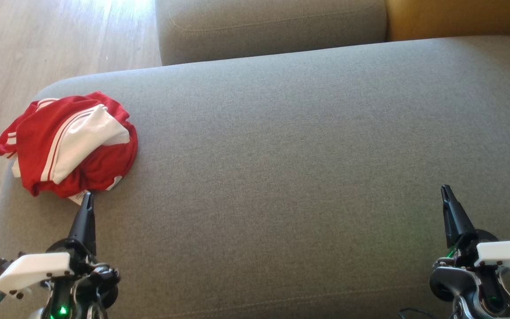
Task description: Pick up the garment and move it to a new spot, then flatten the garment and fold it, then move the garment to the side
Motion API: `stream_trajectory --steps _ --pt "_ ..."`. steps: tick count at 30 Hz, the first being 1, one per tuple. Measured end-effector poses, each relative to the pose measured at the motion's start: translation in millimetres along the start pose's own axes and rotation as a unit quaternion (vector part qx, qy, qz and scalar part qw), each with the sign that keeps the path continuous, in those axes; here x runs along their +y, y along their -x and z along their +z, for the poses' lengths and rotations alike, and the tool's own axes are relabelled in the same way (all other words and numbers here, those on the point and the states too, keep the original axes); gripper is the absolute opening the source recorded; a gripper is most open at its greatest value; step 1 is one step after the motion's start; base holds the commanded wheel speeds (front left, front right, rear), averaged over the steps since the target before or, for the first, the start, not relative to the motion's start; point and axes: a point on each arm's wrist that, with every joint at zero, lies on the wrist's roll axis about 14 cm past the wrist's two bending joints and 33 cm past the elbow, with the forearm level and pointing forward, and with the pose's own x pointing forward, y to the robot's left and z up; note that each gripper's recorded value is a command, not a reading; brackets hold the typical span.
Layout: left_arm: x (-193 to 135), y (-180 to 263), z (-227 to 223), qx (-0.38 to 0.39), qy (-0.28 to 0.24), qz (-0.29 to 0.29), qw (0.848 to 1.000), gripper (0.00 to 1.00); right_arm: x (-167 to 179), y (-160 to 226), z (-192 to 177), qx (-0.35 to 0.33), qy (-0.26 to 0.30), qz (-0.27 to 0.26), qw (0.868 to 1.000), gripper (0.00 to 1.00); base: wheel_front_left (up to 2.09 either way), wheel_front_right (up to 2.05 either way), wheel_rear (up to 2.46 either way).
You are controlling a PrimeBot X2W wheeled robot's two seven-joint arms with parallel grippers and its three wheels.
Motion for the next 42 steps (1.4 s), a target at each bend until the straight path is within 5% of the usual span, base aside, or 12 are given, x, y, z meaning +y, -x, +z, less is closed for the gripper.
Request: stream_trajectory --steps 42 --pt "0.0 0.0 0.0 0.000 0.000 0.000 1.000 0.00 0.0 0.0 0.0 0.000 0.000 0.000 1.000 0.00 0.00 0.00 0.00"
